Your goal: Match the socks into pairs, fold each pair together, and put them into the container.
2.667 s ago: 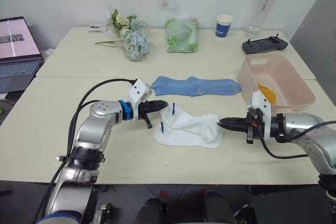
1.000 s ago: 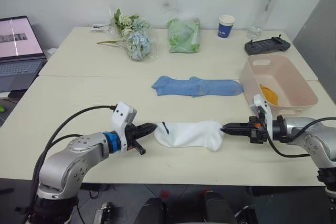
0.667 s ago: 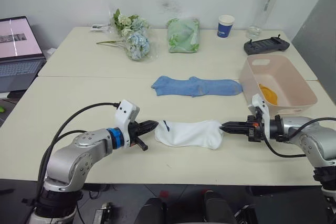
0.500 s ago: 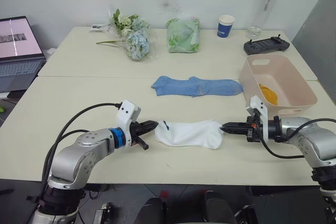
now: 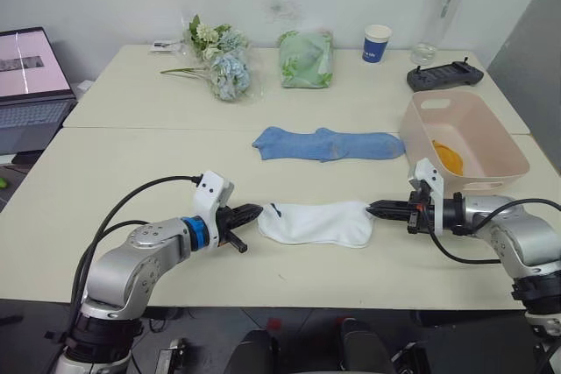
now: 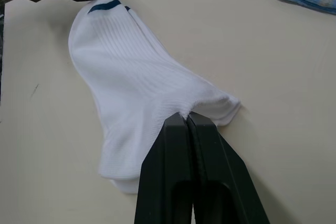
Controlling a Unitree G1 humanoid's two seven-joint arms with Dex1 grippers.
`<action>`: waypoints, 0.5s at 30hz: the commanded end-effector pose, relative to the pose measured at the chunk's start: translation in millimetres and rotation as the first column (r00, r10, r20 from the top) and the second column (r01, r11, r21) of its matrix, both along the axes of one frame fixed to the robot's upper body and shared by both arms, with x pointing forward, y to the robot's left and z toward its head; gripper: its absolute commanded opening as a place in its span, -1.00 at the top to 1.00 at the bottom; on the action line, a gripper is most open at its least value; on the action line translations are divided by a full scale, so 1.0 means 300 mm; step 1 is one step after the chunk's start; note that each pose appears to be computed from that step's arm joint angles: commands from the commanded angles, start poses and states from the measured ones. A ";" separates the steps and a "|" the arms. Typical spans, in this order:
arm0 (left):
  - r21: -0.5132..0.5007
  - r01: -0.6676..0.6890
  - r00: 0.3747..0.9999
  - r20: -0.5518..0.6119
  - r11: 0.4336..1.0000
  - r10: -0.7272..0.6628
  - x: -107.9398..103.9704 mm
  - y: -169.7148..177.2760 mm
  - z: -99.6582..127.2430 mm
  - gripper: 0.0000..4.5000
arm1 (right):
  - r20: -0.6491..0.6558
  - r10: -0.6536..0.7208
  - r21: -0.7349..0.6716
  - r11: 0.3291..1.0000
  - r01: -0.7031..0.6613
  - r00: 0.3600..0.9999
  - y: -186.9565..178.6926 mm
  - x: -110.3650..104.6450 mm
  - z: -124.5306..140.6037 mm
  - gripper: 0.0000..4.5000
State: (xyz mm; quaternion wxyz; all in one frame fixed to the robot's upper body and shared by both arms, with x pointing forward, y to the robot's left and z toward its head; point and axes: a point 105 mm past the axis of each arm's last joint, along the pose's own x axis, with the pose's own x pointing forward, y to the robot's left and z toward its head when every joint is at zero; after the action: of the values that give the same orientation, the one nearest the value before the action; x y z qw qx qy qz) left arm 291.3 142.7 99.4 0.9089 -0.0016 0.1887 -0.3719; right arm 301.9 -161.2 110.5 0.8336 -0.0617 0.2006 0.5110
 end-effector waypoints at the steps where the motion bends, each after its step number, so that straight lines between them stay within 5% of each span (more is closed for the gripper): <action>1: -0.004 0.001 0.999 0.045 1.000 0.000 0.004 -0.001 0.029 0.99 | 0.045 0.015 0.004 1.000 -0.016 0.999 0.009 0.010 0.034 1.00; 13: 0.018 0.002 0.999 0.035 1.000 -0.003 -0.004 0.013 -0.003 0.99 | 0.031 -0.004 -0.025 1.000 0.005 1.000 0.006 0.011 0.007 1.00; 15: 0.011 0.017 0.999 0.030 1.000 -0.017 -0.009 0.010 -0.003 0.91 | 0.038 -0.014 -0.027 1.000 0.015 0.999 0.001 0.016 0.009 0.80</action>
State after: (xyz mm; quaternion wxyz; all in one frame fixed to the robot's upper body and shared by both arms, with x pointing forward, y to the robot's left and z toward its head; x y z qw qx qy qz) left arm 289.9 147.3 93.3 0.9103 0.0065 0.1890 -0.3683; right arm 303.6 -160.5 102.1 0.8339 -0.0730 0.2147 0.5033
